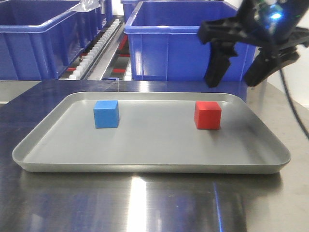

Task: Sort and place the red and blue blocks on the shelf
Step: 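Lower the right gripper over the red cube and close on it, then lift the red cube off the tray with the right gripper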

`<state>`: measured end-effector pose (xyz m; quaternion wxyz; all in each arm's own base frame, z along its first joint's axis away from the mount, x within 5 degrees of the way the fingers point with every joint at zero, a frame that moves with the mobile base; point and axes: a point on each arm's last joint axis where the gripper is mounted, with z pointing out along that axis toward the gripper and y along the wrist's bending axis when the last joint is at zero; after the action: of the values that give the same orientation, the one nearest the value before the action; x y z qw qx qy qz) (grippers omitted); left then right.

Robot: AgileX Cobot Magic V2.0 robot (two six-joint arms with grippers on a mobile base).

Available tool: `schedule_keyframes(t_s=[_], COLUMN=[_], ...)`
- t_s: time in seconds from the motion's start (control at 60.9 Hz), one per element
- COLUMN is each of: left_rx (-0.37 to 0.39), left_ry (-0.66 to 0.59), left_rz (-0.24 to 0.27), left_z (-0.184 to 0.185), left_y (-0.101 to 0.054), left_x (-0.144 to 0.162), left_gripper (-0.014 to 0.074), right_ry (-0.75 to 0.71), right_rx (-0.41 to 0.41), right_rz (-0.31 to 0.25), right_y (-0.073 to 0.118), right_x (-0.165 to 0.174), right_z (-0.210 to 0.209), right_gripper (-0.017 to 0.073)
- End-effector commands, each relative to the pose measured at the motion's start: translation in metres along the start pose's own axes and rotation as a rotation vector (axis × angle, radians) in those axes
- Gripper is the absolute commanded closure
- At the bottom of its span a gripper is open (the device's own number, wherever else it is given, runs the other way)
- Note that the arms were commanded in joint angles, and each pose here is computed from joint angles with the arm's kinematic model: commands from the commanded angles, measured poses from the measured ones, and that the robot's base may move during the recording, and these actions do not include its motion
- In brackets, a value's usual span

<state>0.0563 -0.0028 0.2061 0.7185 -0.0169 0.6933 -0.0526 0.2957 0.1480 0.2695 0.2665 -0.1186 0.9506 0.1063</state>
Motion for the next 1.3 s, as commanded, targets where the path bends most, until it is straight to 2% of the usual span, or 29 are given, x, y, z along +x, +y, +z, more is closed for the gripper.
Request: schedule_keyframes(t_s=[0.0, 0.378, 0.903, 0.969, 1.1, 1.281], left_rx=[0.002, 0.002, 0.002, 0.002, 0.002, 0.002], left_ry=[-0.061, -0.061, -0.061, -0.061, -0.061, -0.061], left_rz=[0.000, 0.000, 0.000, 0.000, 0.000, 0.000], left_z=[0.000, 0.000, 0.000, 0.000, 0.000, 0.000], left_y=[0.001, 0.001, 0.001, 0.001, 0.001, 0.001], left_x=[0.004, 0.004, 0.004, 0.004, 0.004, 0.004], left_gripper=[0.0456, 0.0456, 0.0456, 0.0456, 0.0456, 0.0456], right_ry=[-0.074, 0.000, 0.091, 0.101, 0.108, 0.108], right_rx=[-0.026, -0.025, -0.002, 0.001, 0.003, 0.003], right_rz=[0.004, 0.053, 0.053, 0.061, 0.066, 0.066], right_y=[0.008, 0.018, 0.017, 0.017, 0.017, 0.017], right_x=[-0.019, -0.029, -0.028, -0.027, -0.026, -0.026], right_z=[-0.014, 0.013, 0.043, 0.045, 0.046, 0.046], right_gripper=[0.0011, 0.0011, 0.0015, 0.0055, 0.0230, 0.0377])
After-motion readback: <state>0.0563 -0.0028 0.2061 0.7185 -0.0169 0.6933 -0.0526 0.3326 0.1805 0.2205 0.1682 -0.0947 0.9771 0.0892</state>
